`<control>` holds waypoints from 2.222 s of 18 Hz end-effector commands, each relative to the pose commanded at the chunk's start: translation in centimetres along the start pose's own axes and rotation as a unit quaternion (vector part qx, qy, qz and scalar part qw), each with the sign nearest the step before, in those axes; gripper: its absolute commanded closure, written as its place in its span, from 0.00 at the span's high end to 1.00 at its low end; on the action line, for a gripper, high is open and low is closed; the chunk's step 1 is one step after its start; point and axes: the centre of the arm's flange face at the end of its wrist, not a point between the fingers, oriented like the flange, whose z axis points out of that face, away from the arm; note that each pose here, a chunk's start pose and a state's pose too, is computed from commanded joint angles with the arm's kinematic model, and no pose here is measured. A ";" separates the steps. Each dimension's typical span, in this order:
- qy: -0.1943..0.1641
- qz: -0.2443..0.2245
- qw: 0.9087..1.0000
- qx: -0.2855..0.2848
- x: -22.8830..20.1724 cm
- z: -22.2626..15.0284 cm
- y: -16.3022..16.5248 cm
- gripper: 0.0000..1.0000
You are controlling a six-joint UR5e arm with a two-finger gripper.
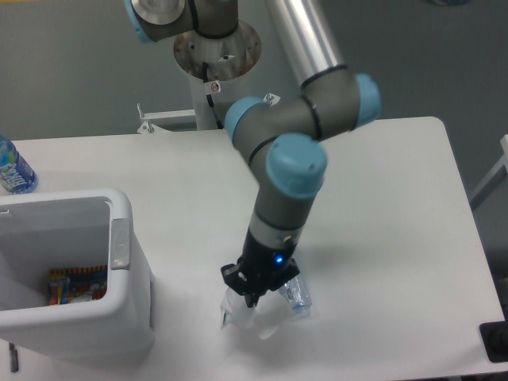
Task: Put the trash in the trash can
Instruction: 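Carry the tissue over the white bin and open the gripper, then move the gripper back and lower it over the clear plastic bottle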
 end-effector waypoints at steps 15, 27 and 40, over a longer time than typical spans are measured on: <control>0.101 0.010 0.993 0.056 18.3 -11.0 3.2 0.00; 0.126 0.079 0.989 0.003 24.7 -7.0 9.2 1.00; -0.017 0.078 0.996 0.034 17.6 -6.6 7.1 1.00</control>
